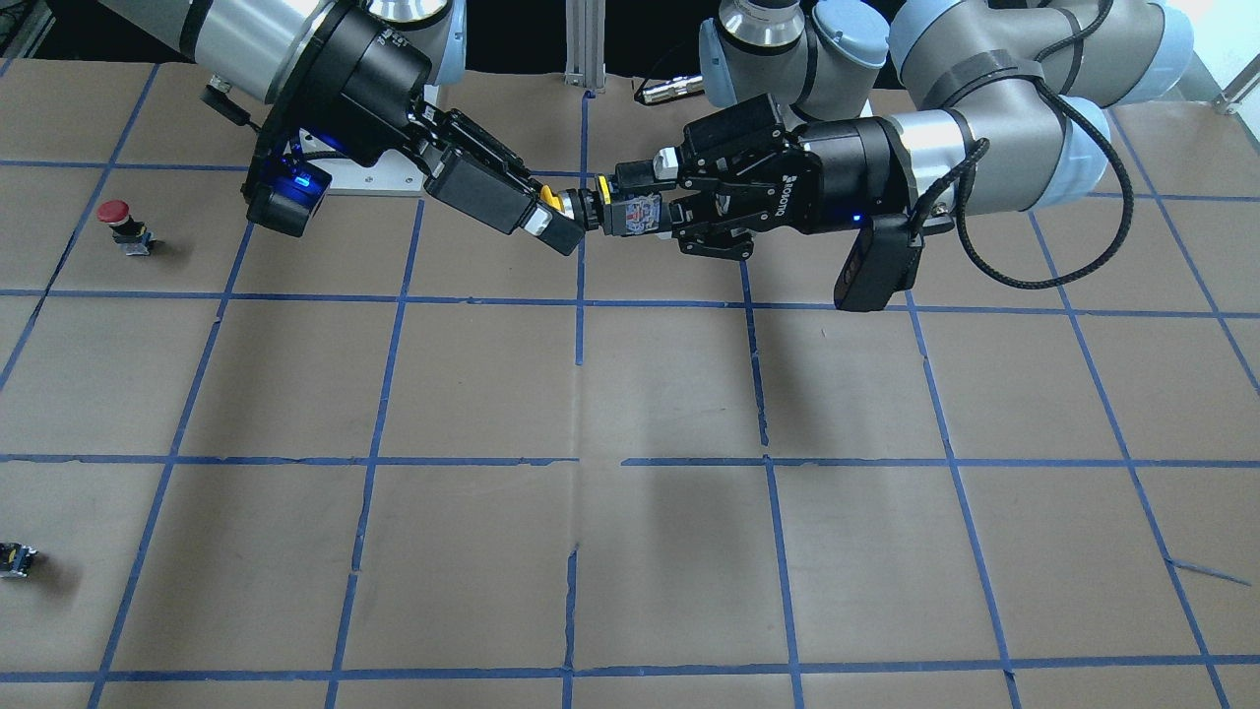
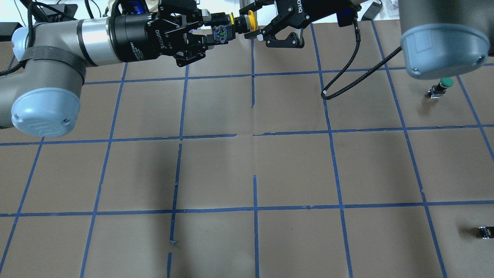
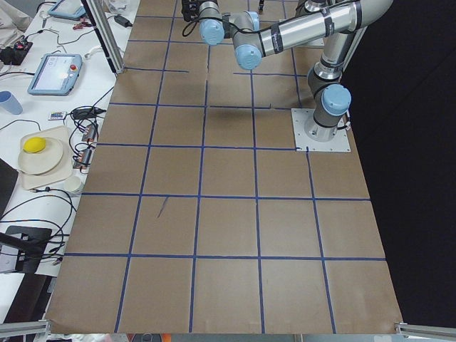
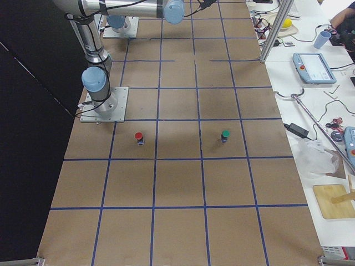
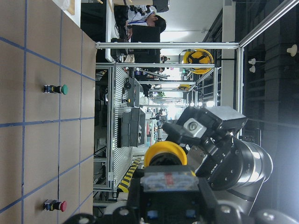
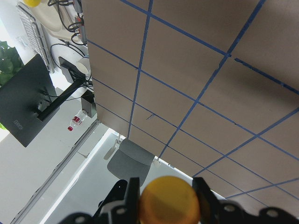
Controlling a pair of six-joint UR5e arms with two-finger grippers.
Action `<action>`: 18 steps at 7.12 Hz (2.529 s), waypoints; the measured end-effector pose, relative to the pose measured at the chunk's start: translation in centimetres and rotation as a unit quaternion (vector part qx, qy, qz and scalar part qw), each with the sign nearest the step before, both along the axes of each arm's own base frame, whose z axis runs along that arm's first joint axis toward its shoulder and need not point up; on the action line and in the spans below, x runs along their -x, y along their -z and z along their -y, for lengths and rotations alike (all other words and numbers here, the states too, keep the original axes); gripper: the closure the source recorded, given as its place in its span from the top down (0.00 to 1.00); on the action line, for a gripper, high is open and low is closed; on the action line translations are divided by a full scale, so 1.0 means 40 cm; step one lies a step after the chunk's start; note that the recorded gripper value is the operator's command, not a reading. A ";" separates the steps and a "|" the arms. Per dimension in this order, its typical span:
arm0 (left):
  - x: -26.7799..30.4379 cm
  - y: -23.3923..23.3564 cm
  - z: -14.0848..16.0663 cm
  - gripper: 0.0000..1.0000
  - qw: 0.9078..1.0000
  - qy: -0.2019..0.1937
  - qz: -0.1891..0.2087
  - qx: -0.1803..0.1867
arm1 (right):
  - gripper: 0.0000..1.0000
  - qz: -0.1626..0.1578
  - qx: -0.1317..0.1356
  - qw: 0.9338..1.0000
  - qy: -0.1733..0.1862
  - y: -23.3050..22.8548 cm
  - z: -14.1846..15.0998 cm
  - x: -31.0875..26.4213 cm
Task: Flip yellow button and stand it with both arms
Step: 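Close the right gripper on the yellow cap while the left gripper holds the base, then open the left gripper and pull back while the right gripper carries the button away, then lower the held button with the right gripper beside the green button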
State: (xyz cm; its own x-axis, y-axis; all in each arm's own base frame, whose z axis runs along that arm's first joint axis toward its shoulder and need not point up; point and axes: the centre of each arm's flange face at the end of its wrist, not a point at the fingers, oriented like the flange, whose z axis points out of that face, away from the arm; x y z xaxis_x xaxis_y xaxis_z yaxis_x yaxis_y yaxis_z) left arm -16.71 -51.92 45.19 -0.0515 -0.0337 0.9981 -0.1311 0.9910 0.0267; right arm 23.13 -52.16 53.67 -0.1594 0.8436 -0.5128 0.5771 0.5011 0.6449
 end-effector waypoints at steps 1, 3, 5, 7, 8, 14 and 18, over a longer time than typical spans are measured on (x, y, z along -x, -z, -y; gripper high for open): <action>0.000 0.000 0.000 1.00 1.000 0.000 -0.001 -0.005 | 0.23 0.007 -0.001 1.000 -0.002 -0.001 -0.001 -0.002; 0.000 0.000 0.000 1.00 1.000 -0.001 -0.003 -0.020 | 0.23 0.014 -0.003 1.000 -0.004 -0.001 0.000 -0.003; 0.000 -0.001 0.001 1.00 1.000 -0.001 -0.003 -0.024 | 0.18 0.013 -0.001 1.000 0.001 0.001 0.011 0.014; -0.006 -0.007 0.004 1.00 1.000 -0.003 0.009 -0.021 | 0.16 0.000 0.022 1.000 0.018 0.005 0.044 0.095; -0.010 0.006 0.010 1.00 0.999 -0.005 0.039 -0.023 | 0.16 -0.024 0.050 0.998 0.019 0.013 0.062 0.153; -0.004 0.053 0.046 1.00 0.886 0.009 0.462 -0.021 | 0.09 -0.381 0.068 0.896 -0.219 0.204 0.030 0.360; -0.105 0.009 0.029 1.00 0.751 0.022 0.659 -0.036 | 0.08 -0.489 -0.046 0.849 -0.197 0.341 -0.007 0.654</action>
State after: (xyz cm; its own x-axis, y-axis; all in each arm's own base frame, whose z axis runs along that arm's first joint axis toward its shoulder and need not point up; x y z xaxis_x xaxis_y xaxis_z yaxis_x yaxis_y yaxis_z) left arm -12.49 -53.07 44.82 -0.9957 -0.0548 0.0753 -0.0582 0.9974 -0.0433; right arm -3.04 -51.89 40.04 -0.7493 0.6558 0.0922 0.6586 0.7525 0.0004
